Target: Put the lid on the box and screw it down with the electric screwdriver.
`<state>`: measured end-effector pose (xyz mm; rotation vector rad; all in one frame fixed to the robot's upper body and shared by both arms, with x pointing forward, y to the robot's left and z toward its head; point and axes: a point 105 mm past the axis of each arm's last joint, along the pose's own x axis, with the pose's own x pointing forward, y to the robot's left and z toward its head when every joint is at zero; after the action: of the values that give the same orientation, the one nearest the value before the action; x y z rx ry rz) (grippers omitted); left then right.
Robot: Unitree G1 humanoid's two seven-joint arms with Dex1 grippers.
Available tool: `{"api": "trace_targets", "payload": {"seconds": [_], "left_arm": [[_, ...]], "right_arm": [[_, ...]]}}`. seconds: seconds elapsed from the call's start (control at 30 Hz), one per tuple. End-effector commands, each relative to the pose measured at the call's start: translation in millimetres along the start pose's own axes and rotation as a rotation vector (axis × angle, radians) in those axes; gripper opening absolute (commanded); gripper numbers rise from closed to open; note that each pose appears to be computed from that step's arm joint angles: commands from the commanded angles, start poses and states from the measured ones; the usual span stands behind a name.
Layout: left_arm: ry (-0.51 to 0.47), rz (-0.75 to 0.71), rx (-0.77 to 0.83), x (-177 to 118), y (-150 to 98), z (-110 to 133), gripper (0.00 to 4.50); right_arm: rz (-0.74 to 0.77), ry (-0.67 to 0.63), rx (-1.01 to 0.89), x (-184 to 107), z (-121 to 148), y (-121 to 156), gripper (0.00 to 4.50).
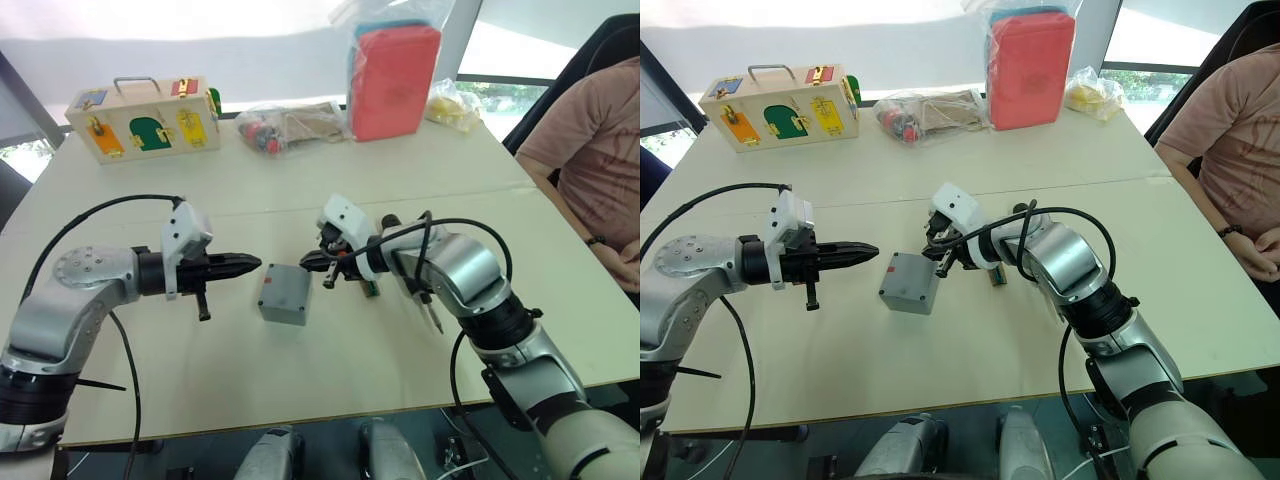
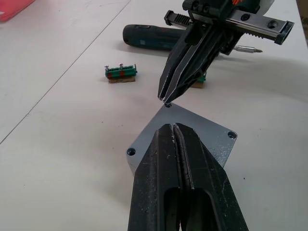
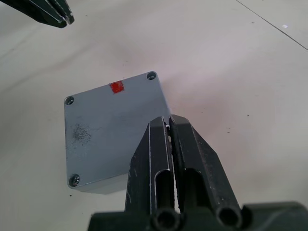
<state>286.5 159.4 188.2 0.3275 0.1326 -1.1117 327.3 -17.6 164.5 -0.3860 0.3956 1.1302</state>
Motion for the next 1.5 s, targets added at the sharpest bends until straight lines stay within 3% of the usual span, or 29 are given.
{"api": "trace_targets", "payload": {"seconds": [0.03, 0.67, 0.8, 1.03, 1.1, 1.33, 1.5], "left_arm": [[-0.011, -0.006, 0.033, -1, -2, 6, 0.00], [-0.010, -0.009, 0.032, -1, -2, 6, 0.00], [-0.009, -0.010, 0.030, -1, -3, 6, 0.00], [0.007, -0.019, 0.024, -5, -4, 4, 0.00], [0.012, -0.014, 0.021, -6, -4, 3, 0.00], [0.083, 0.047, -0.013, -17, 8, -28, 0.00], [0.111, 0.029, -0.029, -9, 5, -49, 0.00]], "right_arm": [[-0.001, -0.021, -0.026, 0, 5, 1, 0.02], [0.007, 0.003, -0.018, 6, -11, 1, 0.02], [0.014, -0.025, -0.030, 1, -3, 1, 1.31], [0.013, -0.090, -0.066, -28, 25, 4, 4.06], [0.009, -0.088, -0.073, -37, 27, 5, 4.45], [-0.053, 0.019, -0.059, -42, -5, 5, 4.45], [-0.070, 0.082, -0.043, -25, -35, 11, 3.13]]}}
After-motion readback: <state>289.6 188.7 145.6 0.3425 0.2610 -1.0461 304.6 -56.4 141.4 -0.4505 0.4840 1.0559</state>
